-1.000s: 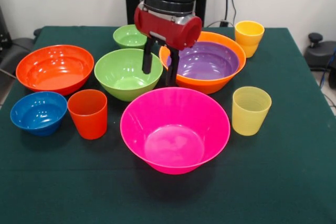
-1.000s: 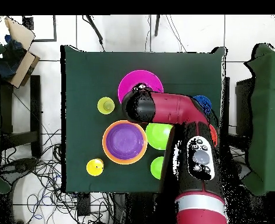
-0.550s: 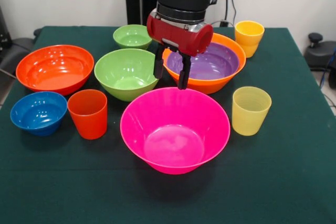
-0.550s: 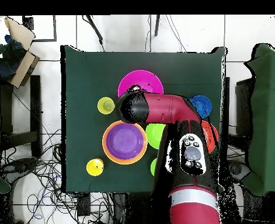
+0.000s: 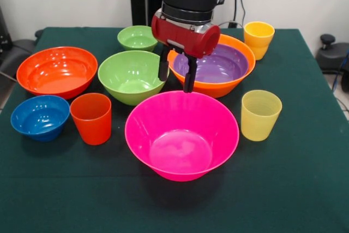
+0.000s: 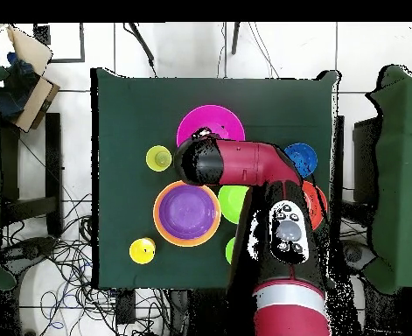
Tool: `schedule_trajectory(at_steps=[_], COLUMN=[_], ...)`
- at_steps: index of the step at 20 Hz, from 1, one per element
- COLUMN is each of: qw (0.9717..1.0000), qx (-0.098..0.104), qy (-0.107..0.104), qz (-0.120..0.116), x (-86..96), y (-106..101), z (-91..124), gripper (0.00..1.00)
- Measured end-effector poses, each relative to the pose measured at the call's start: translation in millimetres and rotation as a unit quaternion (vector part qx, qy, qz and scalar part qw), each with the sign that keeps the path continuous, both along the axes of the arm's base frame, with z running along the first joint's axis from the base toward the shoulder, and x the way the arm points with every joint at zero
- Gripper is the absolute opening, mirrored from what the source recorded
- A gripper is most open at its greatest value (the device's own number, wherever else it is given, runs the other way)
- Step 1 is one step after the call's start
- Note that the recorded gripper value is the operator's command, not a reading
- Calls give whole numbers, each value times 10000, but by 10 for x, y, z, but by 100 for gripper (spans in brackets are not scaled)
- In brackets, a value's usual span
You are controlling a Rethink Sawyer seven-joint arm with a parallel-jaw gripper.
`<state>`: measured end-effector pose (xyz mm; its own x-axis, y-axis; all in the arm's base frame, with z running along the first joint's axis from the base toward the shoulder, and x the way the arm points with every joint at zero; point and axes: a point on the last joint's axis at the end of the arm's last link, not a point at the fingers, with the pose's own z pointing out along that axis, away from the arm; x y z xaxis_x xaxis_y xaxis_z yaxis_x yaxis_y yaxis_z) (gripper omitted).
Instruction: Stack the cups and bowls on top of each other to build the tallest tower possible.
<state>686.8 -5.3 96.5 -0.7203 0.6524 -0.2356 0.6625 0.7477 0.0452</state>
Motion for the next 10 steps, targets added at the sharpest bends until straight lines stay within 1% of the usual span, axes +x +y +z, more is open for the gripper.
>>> schedule_trajectory(at_steps=[7, 10], qw=[10000, 10000], qx=[-17, -19], qy=[-10, -26], qz=[-4, -15], x=[-3, -53], y=[-9, -14], z=[23, 119], gripper=[100, 100])
